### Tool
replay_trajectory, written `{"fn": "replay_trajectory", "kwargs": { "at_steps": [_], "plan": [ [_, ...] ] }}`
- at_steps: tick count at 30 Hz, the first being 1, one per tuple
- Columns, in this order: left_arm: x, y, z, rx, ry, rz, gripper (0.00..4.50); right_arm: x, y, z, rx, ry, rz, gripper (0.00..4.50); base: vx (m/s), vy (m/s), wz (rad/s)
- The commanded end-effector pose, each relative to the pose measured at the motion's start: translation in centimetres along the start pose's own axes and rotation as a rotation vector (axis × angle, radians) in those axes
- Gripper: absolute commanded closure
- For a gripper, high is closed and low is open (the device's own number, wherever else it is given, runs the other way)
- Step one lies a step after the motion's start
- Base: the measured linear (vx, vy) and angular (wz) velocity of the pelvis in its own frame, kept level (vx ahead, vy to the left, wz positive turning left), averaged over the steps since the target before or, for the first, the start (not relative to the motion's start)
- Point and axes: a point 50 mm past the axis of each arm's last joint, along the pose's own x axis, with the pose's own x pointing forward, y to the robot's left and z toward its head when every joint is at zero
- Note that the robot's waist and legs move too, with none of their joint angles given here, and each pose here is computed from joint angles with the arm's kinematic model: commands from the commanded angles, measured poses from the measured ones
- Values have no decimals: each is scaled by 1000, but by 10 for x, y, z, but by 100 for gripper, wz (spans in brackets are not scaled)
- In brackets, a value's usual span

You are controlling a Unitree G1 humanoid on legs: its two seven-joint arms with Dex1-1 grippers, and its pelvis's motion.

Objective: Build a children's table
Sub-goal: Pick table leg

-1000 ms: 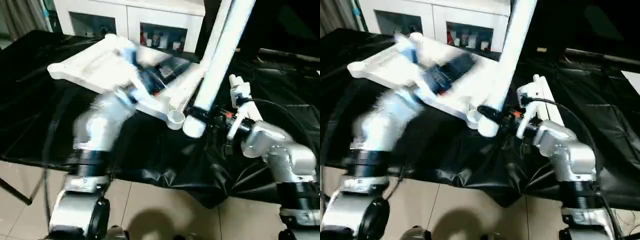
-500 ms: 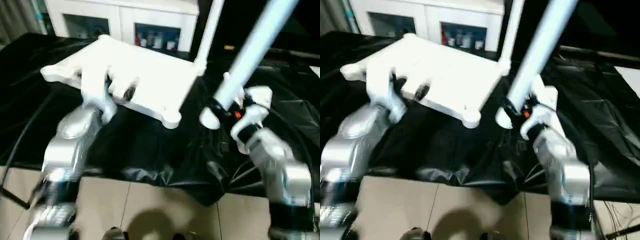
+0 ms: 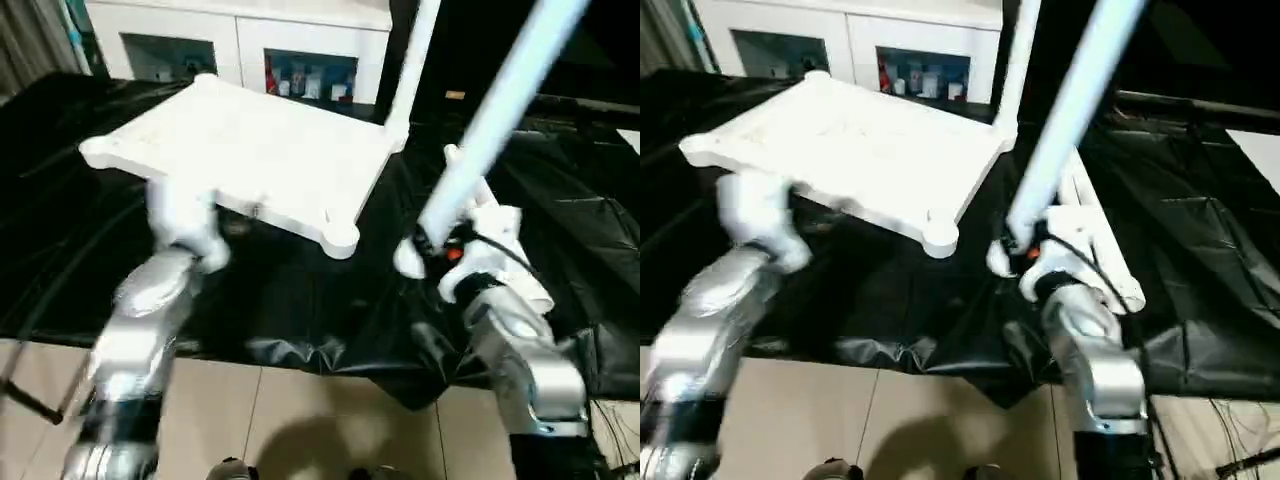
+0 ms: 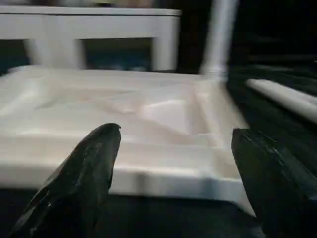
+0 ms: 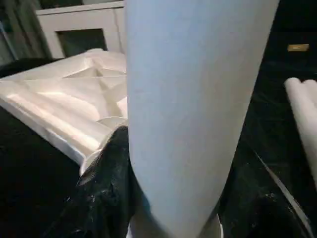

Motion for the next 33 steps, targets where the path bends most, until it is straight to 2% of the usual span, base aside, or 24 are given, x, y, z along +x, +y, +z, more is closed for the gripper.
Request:
{"fn": "replay_trajectory", "kwargs": {
  "at_steps": [1,2,4,5,11,17,23,27,33],
  "plan": [
    [14,-9,1,8,5,-191,23,6,2,7,-34,-20,43,264,0,0,0],
    [26,-11,2,81,58,-335,23,11,4,10,-68,-25,85,264,0,0,0],
    [31,-13,-1,110,124,-407,8,13,5,11,-87,-24,101,264,0,0,0],
    [35,-12,-1,165,156,-451,8,14,5,13,-93,-22,118,264,0,0,0],
    [45,-10,6,244,193,-543,8,14,1,18,-119,-11,161,264,0,0,0],
    [61,-3,7,331,297,-613,8,10,-13,26,-163,12,200,264,0,0,0],
    [74,-5,10,446,353,-570,8,7,-17,30,-186,21,211,264,0,0,0],
    [79,-2,10,548,395,-495,8,5,-14,31,-183,24,215,264,0,0,0],
    [81,2,5,625,453,-443,8,-1,-7,28,-171,37,234,264,0,0,0]
  ]
}}
